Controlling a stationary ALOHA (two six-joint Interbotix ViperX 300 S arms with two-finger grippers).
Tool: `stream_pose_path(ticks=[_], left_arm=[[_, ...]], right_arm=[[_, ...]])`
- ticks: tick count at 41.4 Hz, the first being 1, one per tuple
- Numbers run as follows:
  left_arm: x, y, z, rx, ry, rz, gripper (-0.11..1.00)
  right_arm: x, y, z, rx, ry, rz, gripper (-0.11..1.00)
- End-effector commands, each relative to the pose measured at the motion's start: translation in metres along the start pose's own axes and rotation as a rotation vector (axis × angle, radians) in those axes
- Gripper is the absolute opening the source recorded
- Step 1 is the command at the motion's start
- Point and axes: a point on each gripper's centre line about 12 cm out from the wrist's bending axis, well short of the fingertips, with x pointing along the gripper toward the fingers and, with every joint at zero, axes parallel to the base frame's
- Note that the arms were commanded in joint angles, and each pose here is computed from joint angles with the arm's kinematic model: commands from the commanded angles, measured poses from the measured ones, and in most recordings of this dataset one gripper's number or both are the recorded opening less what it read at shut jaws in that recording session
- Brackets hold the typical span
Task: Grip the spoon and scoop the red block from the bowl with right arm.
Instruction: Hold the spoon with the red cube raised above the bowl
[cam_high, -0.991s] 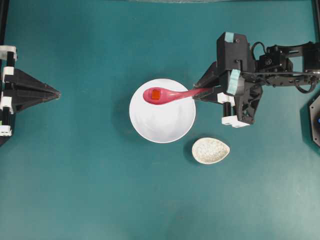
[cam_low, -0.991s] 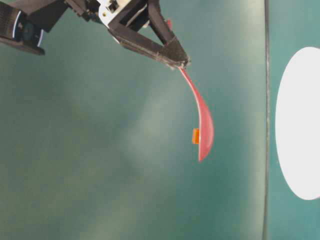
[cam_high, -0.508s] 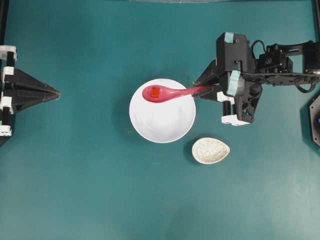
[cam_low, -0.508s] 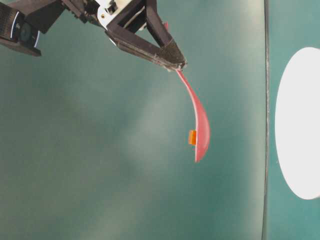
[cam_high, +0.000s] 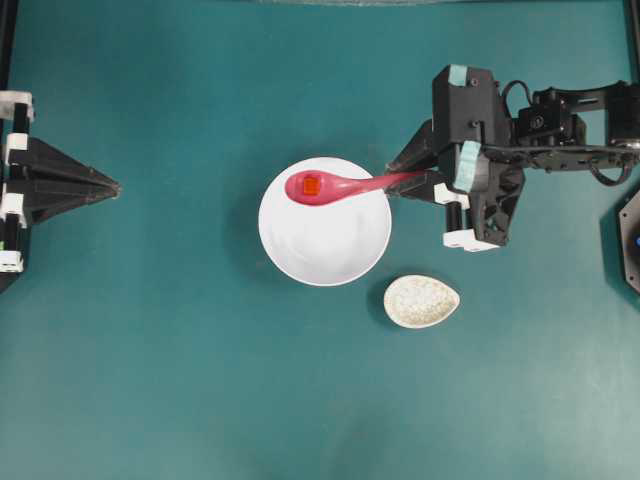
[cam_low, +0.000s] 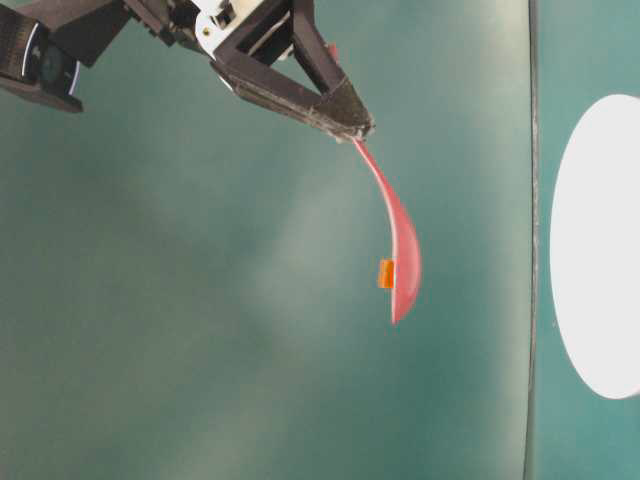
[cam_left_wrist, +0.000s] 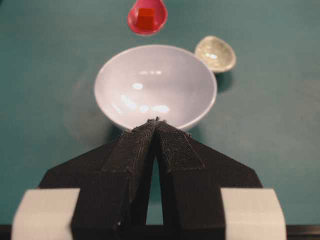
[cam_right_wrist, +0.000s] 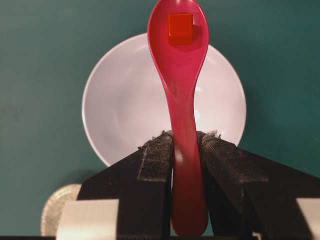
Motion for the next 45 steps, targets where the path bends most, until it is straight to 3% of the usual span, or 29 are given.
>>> stream_pose_path(ticks=[1, 45], left_arm=[[-0.0004, 0.0008, 0.0098, 0.001, -0.026, 0.004, 0.03], [-0.0006, 0.0008, 0.0085, 0.001, -0.018, 0.004, 0.03]], right_arm=[[-0.0115, 0.0001, 0.0146, -0.003, -0.049, -0.002, 0.24], [-0.0155, -0.0005, 0.0113, -0.019, -0.051, -0.01, 0.24]])
